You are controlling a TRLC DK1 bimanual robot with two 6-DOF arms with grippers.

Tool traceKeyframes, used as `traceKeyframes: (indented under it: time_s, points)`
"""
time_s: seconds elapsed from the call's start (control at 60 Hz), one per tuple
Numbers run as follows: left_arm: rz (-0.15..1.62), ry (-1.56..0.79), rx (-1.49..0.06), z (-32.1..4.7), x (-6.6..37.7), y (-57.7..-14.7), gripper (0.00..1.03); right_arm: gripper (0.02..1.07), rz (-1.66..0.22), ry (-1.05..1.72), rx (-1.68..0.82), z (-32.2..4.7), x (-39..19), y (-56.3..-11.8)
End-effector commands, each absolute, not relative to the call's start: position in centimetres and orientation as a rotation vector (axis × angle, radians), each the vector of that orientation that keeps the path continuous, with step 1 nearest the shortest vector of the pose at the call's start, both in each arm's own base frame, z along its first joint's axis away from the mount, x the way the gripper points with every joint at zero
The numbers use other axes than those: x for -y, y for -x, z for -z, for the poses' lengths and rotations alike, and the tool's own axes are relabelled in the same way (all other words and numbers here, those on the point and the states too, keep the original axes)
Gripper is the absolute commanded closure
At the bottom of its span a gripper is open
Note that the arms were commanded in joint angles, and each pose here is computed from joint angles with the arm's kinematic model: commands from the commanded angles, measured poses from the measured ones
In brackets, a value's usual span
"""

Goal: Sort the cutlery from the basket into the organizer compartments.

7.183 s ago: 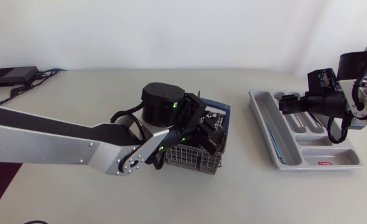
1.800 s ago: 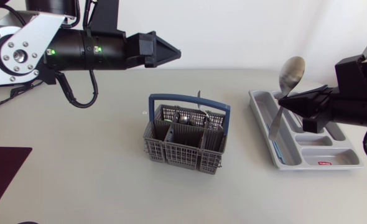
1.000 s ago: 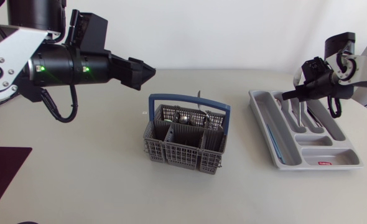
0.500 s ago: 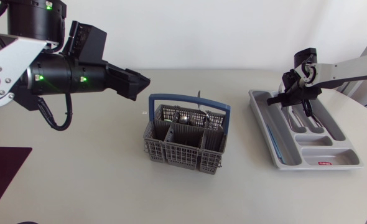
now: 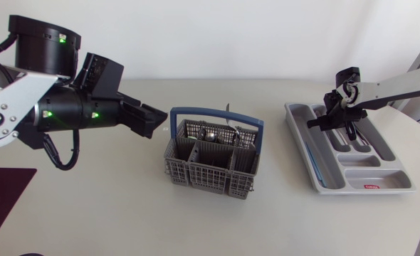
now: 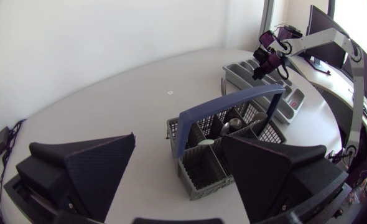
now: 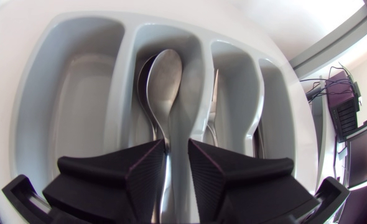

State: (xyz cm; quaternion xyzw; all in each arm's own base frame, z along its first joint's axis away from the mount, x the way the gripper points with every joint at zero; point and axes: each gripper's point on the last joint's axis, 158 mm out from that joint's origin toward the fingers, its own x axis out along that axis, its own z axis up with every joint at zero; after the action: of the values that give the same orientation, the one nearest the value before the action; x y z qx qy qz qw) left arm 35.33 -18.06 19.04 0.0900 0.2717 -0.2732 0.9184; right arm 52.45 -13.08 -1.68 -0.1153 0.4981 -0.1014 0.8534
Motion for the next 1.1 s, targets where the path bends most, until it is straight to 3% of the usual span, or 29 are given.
traceKeyframes:
  time_s: [0.0, 0.167, 0.4, 0.617, 0.917, 1.0, 1.033, 1.083]
  points:
    - [0.562, -0.213, -0.572, -18.0, 17.5, -34.5, 0.07, 0.46, 0.228, 0.222, -1.030, 0.5, 12.8, -51.8]
    - [0.578, -0.241, -0.606, -16.1, 17.5, -33.6, 0.07, 0.30, 0.225, 0.231, -0.971, -3.1, 12.2, -50.9]
    - [0.615, -0.286, -0.653, -12.7, 17.9, -32.2, 0.08, 0.30, 0.090, 0.251, -0.869, -7.8, 6.6, -48.6]
    - [0.653, -0.320, -0.677, -10.3, 18.6, -31.0, 0.19, 0.31, -0.071, 0.259, -0.827, -9.2, -0.8, -46.7]
    - [0.683, -0.347, -0.686, -8.2, 18.9, -29.7, 0.53, 0.74, -0.197, 0.227, -0.825, -8.6, -6.7, -46.5]
    - [0.692, -0.358, -0.679, -7.7, 19.1, -29.6, 0.69, 0.87, -0.235, 0.201, -0.838, -8.1, -8.0, -46.9]
    - [0.700, -0.367, -0.684, -7.1, 19.2, -29.5, 0.80, 0.95, -0.256, 0.184, -0.854, -7.7, -8.6, -47.0]
    - [0.705, -0.375, -0.686, -6.7, 19.4, -29.5, 0.89, 0.97, -0.280, 0.167, -0.871, -7.4, -9.3, -47.0]
